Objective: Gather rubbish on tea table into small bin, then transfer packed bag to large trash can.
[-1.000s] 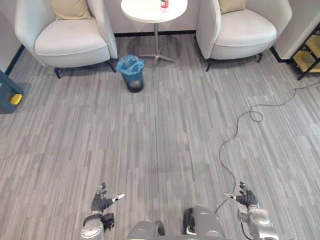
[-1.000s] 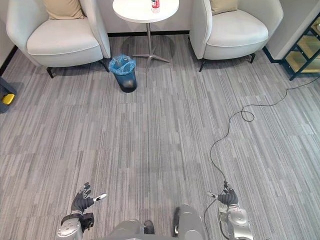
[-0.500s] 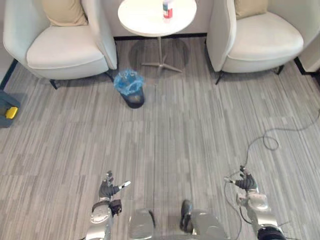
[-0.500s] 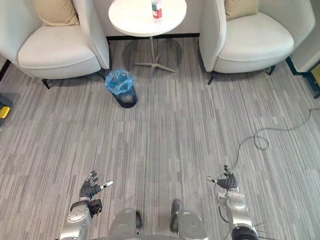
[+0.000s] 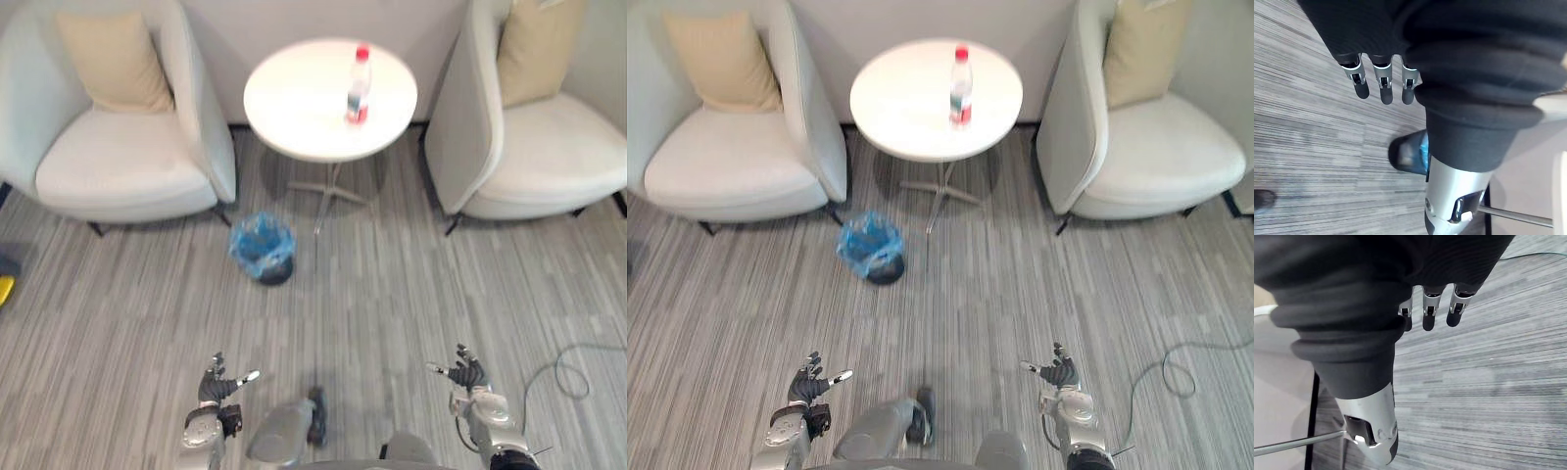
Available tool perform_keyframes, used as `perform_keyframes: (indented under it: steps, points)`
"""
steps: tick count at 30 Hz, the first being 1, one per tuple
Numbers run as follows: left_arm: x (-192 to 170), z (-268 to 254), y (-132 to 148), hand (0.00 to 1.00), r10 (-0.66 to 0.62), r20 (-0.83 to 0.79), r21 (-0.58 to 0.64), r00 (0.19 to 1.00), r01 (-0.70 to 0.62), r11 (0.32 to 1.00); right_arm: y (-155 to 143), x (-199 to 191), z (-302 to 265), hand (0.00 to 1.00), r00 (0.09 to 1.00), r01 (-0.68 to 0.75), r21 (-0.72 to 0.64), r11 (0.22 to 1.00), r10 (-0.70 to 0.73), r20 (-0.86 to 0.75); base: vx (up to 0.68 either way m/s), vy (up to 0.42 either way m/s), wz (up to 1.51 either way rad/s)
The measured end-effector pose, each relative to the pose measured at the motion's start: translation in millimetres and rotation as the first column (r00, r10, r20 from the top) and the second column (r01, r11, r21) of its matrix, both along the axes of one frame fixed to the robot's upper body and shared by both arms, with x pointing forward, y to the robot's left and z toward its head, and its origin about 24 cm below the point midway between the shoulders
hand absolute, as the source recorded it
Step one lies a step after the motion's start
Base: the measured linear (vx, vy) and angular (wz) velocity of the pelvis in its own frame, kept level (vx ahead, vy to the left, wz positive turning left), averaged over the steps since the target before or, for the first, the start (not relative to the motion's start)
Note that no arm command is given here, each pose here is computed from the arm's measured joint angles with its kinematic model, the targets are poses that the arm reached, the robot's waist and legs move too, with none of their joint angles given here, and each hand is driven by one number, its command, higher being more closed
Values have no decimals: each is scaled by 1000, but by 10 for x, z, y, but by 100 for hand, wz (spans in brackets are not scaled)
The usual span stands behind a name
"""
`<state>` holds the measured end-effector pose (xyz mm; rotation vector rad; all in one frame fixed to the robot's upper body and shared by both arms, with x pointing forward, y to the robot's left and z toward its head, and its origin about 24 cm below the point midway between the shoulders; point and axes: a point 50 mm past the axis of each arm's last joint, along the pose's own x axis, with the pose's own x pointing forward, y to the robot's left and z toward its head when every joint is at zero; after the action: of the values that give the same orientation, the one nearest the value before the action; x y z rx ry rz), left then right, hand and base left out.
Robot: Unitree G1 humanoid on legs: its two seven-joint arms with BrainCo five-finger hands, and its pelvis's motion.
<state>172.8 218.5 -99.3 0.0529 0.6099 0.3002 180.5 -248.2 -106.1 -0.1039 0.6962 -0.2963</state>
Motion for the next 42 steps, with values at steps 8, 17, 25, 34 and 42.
perform_keyframes:
  steps: [8,17,25,34,42]
  points:
    - [11,-29,-55,0,10,-8,-21,1000,-10,1000,-60,-56,-31,0,999,0,-23,1000,0,-35,594,-219,42]
    - [-78,-139,-310,0,2,-48,-97,999,-6,995,-162,-100,5,0,994,106,-16,994,-106,9,400,-29,-2]
    - [-223,-189,-157,0,15,-97,-56,995,-21,998,3,47,124,0,997,23,-47,999,-19,77,258,105,-9]
    - [-262,-181,-110,0,0,-98,-33,995,-3,999,218,382,642,0,925,-182,-295,938,265,272,261,-79,25]
    - [-298,-214,-256,0,-38,-106,-61,994,32,998,347,209,734,0,878,-273,-391,879,393,272,148,-61,10]
